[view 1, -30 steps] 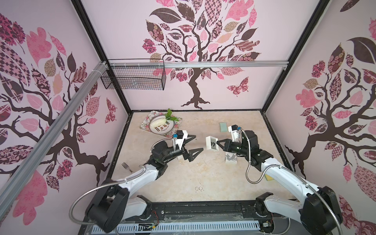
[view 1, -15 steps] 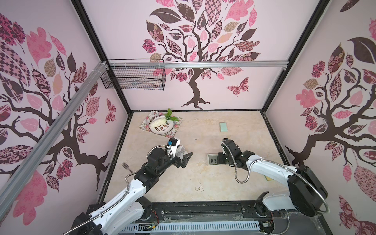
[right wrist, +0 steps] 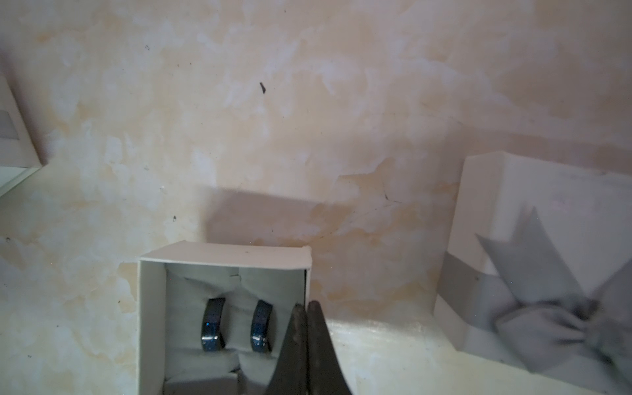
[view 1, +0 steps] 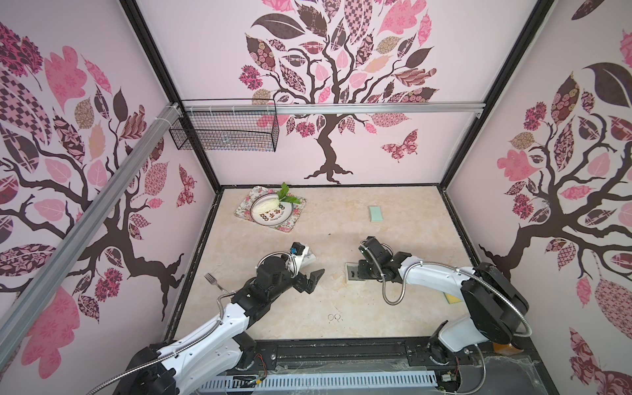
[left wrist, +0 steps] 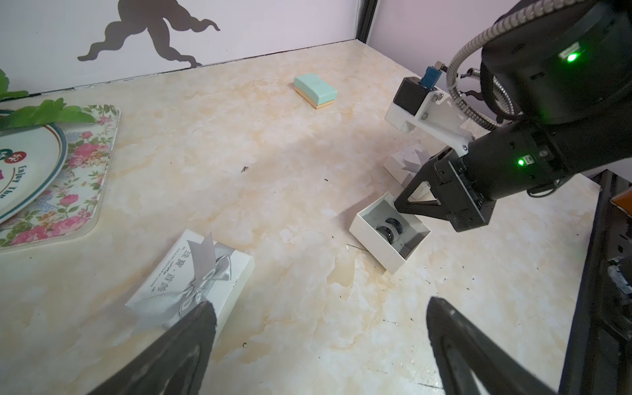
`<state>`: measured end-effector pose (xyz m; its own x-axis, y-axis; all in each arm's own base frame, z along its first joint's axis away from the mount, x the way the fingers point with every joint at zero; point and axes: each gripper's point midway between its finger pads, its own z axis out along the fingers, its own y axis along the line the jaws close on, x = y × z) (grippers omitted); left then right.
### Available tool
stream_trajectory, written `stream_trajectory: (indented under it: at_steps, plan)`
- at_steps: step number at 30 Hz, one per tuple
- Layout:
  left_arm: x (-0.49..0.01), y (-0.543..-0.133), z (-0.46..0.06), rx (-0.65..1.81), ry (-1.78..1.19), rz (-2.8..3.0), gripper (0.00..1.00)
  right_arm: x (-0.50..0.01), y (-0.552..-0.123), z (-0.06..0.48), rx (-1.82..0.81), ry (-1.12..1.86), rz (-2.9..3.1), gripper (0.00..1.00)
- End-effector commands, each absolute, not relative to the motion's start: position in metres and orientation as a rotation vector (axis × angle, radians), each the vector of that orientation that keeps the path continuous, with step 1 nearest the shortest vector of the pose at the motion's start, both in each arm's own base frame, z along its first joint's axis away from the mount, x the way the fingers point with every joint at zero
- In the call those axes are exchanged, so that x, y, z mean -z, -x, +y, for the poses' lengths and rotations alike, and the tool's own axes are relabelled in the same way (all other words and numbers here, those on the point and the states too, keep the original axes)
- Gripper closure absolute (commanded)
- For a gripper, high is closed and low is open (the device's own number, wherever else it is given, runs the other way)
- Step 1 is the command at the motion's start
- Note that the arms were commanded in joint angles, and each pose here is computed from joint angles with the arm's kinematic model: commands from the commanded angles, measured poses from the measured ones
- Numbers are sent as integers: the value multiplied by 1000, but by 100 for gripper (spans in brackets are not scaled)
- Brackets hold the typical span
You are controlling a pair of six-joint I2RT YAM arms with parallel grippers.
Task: Take the rings out of the lift-off lid box
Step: Place the jewelry box at the center of the board, then take out the ring from the jewelry box.
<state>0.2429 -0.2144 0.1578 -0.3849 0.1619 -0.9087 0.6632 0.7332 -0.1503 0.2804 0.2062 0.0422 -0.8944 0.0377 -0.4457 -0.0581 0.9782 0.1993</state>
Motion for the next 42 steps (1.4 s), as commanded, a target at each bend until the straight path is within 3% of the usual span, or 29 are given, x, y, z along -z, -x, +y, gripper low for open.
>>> stream_trajectory:
  at_steps: [1, 4, 14, 16, 19, 32, 34, 38, 42]
  plan:
    - [-155, -241, -213, 614, -640, 1908, 2, -45, -280, 205, -242, -17, 2673, 95]
    - [-157, -242, -214, 617, -639, 1908, 2, -58, -280, 208, -255, -7, 2651, 81]
    - [-175, -260, -232, 609, -670, 1914, 2, -118, -279, 220, -383, 117, 2556, 64]
    - [-173, -265, -241, 605, -705, 1923, 2, -124, -272, 223, -441, 140, 2554, 50]
    - [-173, -266, -260, 596, -778, 1908, 2, -127, -261, 219, -468, 153, 2560, 1]
    - [-153, -309, -318, 677, -774, 1880, 2, -128, -245, 208, -503, 133, 2550, 1]
    - [-150, -314, -325, 693, -770, 1867, 2, -124, -246, 209, -506, 126, 2559, 8]
    - [-139, -323, -335, 688, -762, 1843, 2, -116, -247, 214, -519, 124, 2573, 37]
    - [-127, -328, -346, 669, -779, 1826, 2, -109, -249, 220, -533, 131, 2588, 55]
